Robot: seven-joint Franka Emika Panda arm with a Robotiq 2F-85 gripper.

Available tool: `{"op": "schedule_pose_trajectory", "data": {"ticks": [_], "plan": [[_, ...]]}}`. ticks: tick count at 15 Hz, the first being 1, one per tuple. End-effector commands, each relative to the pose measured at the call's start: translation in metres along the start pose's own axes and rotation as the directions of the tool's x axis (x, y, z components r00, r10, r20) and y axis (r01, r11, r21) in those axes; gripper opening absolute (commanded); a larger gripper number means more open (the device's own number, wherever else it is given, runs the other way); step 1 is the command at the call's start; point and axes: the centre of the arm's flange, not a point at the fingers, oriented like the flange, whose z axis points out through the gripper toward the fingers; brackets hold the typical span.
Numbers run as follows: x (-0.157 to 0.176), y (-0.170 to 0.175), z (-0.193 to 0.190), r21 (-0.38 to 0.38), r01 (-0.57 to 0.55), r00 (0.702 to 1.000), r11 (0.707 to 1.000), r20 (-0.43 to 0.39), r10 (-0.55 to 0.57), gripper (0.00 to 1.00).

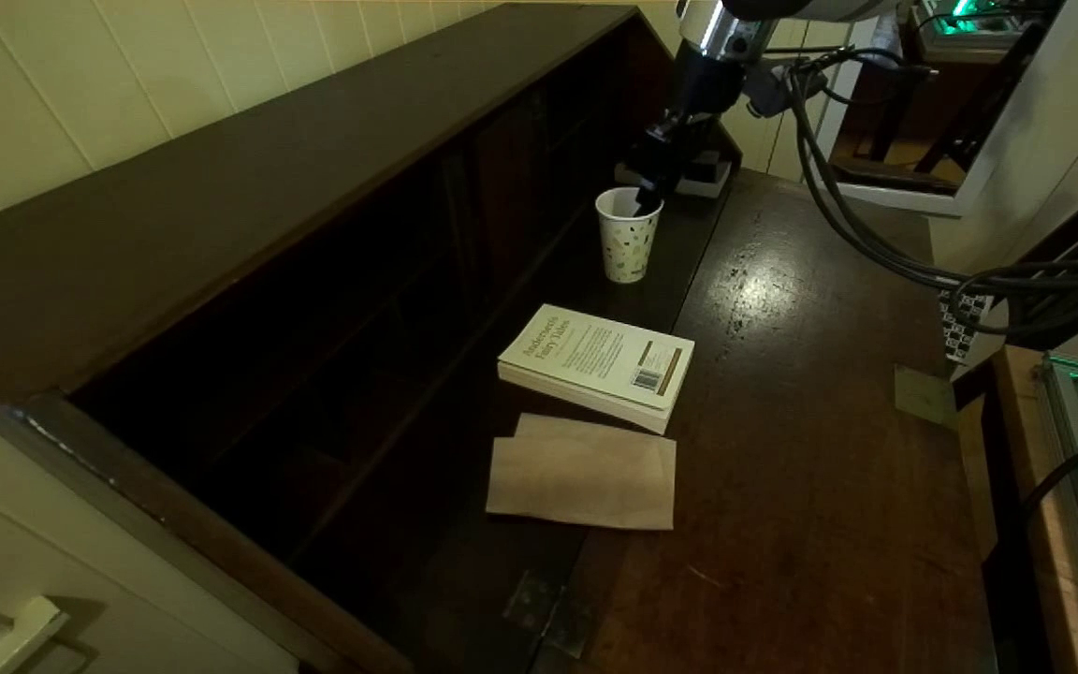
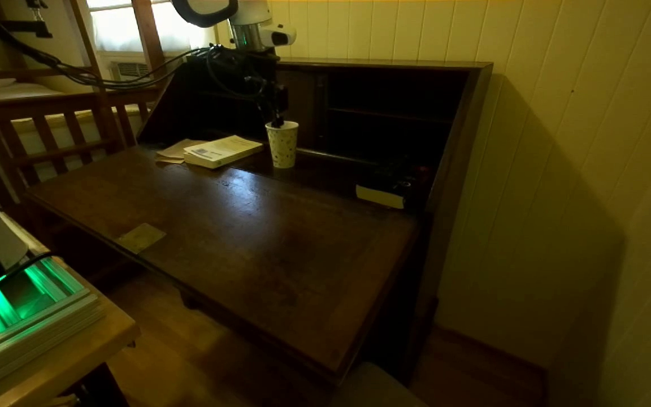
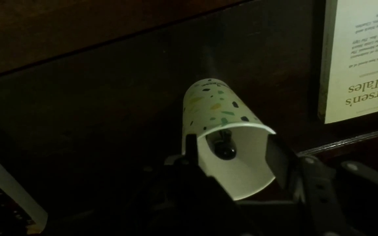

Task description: Remove the marker from the cup

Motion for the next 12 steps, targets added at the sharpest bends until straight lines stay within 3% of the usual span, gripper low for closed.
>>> {"op": "schedule_pose_trajectory", "data": {"ticks": [1,4,9,12], "plan": [[0.0089,0.0028,0.0083,-0.002,-0.021,1.0,1.0,-0.016,0.021,0.51],[0.0094,0.0036,0.009,-0.002,-0.022,1.0,1.0,-0.018,0.022,0.46],[0.0129,0.0039,0.0048,-0.002,-0.021,0.999,1.0,-0.032,0.021,0.5],[0.0148,0.0052,0.0037,-0.003,-0.02,0.999,1.0,-0.036,0.02,0.32]]}}
